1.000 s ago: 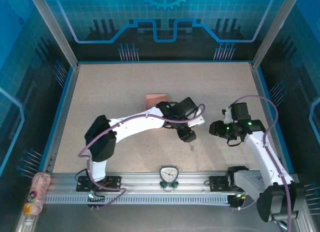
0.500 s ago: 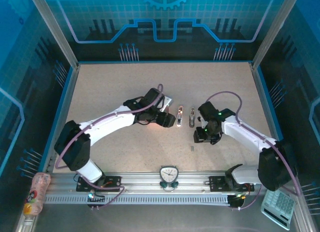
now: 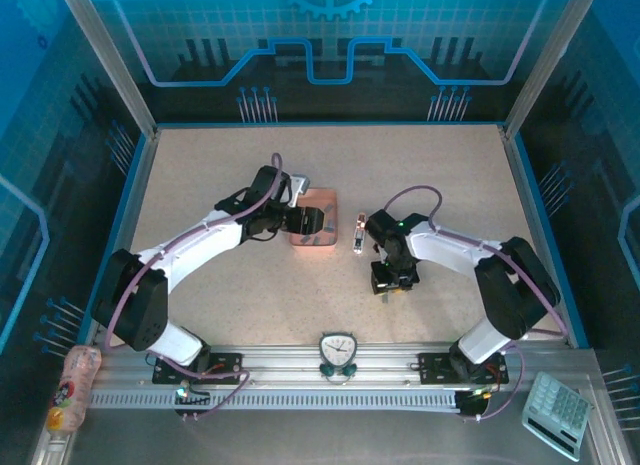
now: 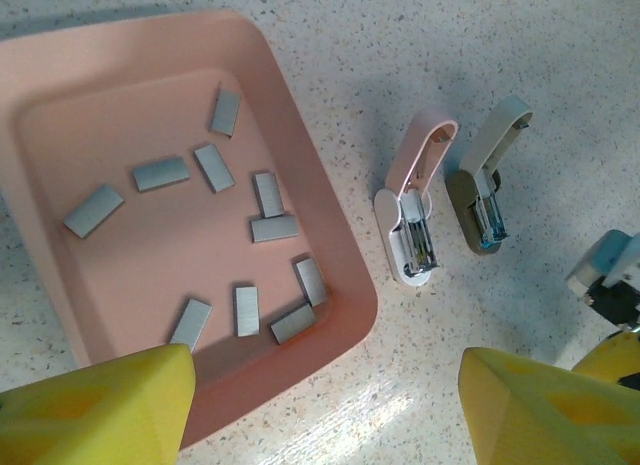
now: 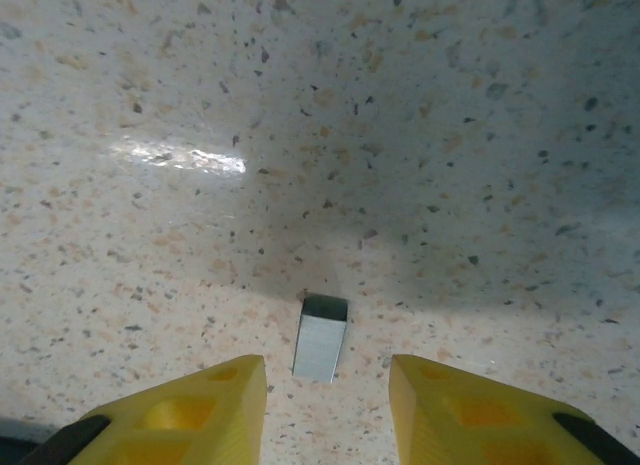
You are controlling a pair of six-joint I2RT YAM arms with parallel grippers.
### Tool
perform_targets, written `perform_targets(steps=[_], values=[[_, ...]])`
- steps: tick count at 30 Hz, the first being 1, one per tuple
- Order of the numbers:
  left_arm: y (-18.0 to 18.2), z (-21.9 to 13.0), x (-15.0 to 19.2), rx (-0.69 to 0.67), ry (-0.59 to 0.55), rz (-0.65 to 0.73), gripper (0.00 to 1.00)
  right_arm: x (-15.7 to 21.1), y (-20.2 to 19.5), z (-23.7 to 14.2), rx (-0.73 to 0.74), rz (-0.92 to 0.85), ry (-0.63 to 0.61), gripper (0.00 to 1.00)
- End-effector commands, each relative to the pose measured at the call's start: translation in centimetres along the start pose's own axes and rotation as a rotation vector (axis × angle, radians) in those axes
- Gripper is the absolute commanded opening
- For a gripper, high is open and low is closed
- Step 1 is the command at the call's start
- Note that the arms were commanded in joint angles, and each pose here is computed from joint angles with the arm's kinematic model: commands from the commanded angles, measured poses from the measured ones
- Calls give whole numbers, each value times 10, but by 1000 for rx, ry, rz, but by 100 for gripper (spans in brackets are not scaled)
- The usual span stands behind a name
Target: Load the staples into the stapler
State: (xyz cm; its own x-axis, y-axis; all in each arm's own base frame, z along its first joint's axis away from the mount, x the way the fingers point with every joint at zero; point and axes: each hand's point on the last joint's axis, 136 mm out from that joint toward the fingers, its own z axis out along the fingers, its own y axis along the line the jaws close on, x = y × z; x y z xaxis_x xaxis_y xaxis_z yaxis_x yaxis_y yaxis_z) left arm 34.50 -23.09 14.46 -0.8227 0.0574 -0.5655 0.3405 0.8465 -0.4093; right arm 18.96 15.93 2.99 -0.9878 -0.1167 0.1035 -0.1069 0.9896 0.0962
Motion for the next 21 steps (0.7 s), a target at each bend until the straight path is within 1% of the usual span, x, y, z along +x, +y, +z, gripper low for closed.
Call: perform_targets(steps=[1, 8, 16, 21], values=[[-3, -6, 1, 44, -12, 6, 71, -1, 10, 3, 1, 2, 17, 37], [4, -8, 3, 49, -12, -13, 71, -1, 11, 15, 29, 6, 41, 31], [9, -10, 4, 50, -10, -13, 71, -4, 7, 24, 65, 10, 44, 28], [10, -12, 1, 52, -15, -5, 71, -7, 4, 27, 88, 14, 27, 20]])
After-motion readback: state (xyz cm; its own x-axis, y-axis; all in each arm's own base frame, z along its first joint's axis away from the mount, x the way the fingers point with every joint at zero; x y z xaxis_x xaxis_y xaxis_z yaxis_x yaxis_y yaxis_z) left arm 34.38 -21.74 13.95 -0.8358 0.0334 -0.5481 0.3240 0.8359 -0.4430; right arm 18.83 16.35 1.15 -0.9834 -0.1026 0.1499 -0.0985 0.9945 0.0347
